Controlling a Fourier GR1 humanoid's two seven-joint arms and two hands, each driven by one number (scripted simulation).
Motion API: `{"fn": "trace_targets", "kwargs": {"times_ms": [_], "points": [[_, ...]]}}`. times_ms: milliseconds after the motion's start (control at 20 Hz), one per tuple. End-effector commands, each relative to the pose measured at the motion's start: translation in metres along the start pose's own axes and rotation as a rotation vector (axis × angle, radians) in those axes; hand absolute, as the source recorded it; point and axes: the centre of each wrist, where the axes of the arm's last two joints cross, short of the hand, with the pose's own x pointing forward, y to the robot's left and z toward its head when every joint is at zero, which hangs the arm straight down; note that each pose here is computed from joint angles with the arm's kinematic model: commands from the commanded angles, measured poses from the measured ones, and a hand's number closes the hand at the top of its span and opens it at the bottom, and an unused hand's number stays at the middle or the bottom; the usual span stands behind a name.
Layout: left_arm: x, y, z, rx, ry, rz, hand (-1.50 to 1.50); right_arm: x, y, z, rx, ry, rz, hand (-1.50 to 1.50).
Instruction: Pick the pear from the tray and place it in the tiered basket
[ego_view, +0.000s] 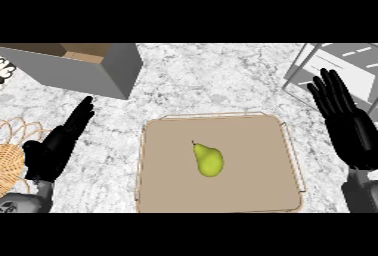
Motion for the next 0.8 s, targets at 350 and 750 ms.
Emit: {"fn": "trace_targets", "kwargs": {"times_ms": [350,750], "points": [[-0.007,-0.011,-0.002,0.062,0.078,0.17,0.0,-0.019,0.095,0.0,0.162,0.121,0.09,1.5],[-0.011,0.008,-0.006,0.074,0.089,0.209,0.0,-0.019,0.151,-0.018,0.219,-0.023,0.1,-1.5]]}}
